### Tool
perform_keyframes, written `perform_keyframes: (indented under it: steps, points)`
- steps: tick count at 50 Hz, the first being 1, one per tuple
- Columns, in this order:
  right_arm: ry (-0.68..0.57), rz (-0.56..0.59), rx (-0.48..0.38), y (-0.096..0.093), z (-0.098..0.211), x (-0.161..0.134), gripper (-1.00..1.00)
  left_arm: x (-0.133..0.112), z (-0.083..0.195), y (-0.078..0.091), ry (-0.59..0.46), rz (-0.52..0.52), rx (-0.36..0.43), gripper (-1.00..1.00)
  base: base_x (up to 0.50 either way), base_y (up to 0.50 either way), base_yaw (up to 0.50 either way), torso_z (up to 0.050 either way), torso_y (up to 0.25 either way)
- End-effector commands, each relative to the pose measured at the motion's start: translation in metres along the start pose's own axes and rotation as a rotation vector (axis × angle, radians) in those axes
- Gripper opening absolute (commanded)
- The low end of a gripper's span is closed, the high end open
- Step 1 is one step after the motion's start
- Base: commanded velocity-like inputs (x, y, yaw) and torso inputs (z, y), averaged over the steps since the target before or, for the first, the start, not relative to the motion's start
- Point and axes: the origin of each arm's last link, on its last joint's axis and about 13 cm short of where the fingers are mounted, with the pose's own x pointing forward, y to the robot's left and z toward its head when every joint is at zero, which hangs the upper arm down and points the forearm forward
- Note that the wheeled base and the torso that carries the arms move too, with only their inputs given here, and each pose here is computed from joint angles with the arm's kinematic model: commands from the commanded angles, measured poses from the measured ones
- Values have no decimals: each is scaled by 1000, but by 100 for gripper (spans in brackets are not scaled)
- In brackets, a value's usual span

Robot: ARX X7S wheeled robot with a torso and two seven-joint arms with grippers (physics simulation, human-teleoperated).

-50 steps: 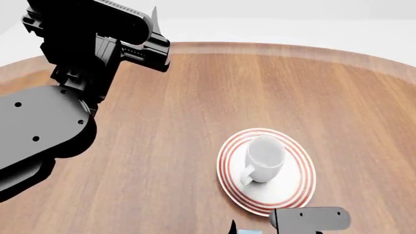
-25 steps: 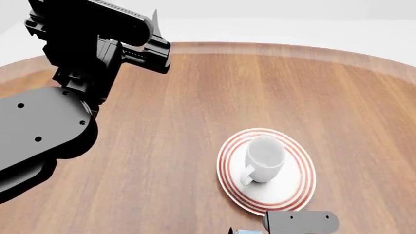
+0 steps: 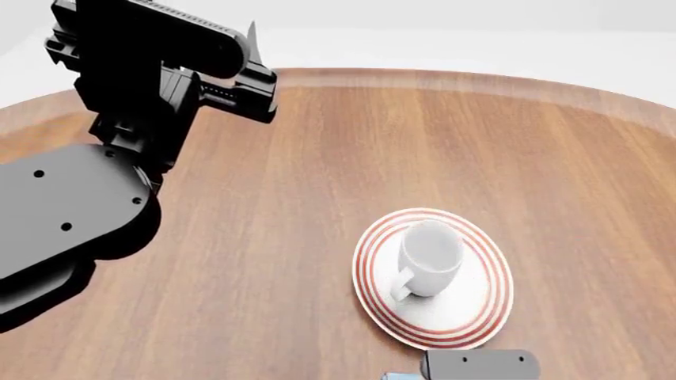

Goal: Pick up the white mug and put it on the plate, and put the chocolate pudding to the right of the plate.

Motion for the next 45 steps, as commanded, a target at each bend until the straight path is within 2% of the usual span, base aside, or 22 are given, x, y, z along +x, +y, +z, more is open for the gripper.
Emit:
perform_keyframes:
  steps: [1,35,45]
  points:
    - [6,-30,22,2,1,6,100,4,3,-2,-26,-15,-26,100,0,0,0,0,0]
    - [36,-19,-12,2,-12,18,100,4,0,-2,-13,-8,-33,100,0,0,0,0,0]
    - [53,-39,-9,-1,-20,36,100,4,-2,-3,-8,-12,-33,100,0,0,0,0,0]
